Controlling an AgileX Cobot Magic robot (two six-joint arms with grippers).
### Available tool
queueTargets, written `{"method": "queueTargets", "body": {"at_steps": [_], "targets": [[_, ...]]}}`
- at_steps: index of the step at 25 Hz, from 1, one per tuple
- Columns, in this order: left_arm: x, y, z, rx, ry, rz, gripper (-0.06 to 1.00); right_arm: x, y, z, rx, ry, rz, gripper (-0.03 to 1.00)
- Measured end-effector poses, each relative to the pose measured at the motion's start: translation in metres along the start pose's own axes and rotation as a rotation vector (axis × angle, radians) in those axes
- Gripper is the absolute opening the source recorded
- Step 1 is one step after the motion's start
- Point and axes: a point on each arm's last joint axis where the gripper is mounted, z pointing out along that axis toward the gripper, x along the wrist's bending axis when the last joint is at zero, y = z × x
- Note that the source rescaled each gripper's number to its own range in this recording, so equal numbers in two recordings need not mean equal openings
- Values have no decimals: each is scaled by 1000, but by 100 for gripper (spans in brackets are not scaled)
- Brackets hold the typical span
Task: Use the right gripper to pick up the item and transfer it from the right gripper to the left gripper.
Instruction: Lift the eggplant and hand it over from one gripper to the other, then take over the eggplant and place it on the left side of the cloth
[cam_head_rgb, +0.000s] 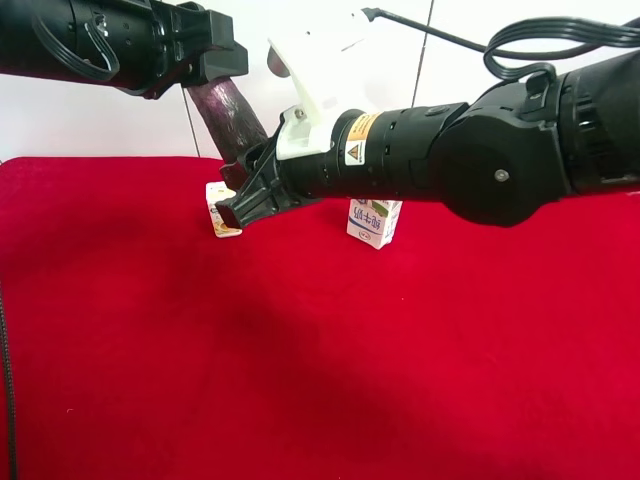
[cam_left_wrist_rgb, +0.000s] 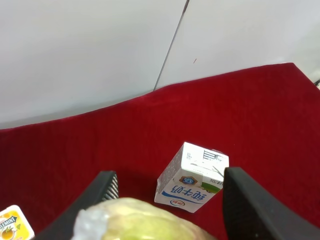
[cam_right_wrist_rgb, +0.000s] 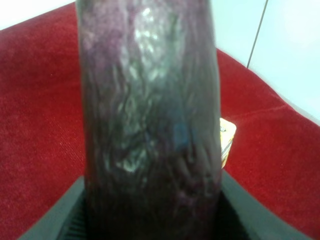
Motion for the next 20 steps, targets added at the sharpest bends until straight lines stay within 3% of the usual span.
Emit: {"method": "queueTargets", "body": {"at_steps": [3,4,5,6,8,10,15,20], "targets": [[0,0,0,0,0,3,30,0,0,0,1,0,0,2],[0,0,0,3,-1,14,21,0,0,0,0,0,-1,7],[1,-1,1,6,1,19,5,0,1,0,-7,-1,-1,18],[1,-1,1,8,1,22,0,0,2,-1,-12,-1,-3,32],[1,-1,1,10,1,24,1,0,2,-1,-6,-1,-4,55],[0,-1,1,11,0,25,1,0,0,-4,26,3,-7,67],[0,-2,1,17,-2,26,1,-1,9,-23,71,7,-8,73],[0,-2,1,17,-2,26,1,-3,29,-49,3,0,-8,73]]}}
